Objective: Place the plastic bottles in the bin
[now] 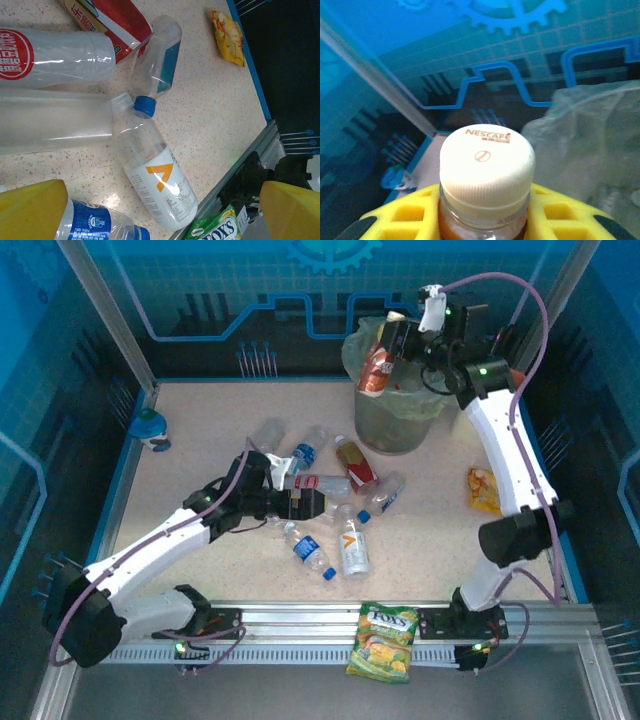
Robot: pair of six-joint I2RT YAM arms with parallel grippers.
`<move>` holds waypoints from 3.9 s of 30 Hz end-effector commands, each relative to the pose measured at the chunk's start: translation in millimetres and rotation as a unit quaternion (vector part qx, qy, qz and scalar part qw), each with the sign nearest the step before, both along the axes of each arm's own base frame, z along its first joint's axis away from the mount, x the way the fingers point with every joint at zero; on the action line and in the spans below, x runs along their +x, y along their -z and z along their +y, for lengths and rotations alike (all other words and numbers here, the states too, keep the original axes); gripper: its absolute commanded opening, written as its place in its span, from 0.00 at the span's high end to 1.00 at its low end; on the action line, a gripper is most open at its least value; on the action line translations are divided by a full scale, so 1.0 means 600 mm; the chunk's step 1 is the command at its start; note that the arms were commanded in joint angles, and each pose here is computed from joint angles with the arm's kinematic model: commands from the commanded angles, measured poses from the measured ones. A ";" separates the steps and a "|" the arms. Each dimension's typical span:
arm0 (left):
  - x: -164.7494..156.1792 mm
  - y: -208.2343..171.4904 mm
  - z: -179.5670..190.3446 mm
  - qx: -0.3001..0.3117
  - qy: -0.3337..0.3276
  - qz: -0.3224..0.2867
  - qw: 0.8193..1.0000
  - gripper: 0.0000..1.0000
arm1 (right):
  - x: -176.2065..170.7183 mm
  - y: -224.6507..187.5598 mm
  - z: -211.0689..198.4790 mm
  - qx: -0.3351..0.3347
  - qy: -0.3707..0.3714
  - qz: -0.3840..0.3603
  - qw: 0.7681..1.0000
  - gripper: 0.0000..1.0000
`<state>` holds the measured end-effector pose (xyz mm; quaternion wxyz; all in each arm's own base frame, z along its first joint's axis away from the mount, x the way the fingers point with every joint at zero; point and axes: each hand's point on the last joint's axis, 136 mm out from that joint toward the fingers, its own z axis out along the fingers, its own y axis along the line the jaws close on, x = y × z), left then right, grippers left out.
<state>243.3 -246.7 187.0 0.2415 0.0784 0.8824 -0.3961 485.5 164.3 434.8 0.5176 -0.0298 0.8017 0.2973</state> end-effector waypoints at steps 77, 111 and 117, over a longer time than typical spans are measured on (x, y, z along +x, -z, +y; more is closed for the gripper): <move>0.354 0.160 0.265 0.219 -0.178 0.003 0.959 0.01 | -0.185 0.072 -0.110 -0.130 0.056 0.043 0.989 0.00; 0.320 0.265 0.291 0.297 -0.168 0.135 0.930 0.46 | -0.219 0.103 -0.100 -0.070 0.027 0.073 0.995 0.00; 0.317 0.258 0.295 0.301 -0.174 0.135 0.928 0.61 | -0.223 0.100 -0.098 -0.067 0.021 0.075 0.995 0.00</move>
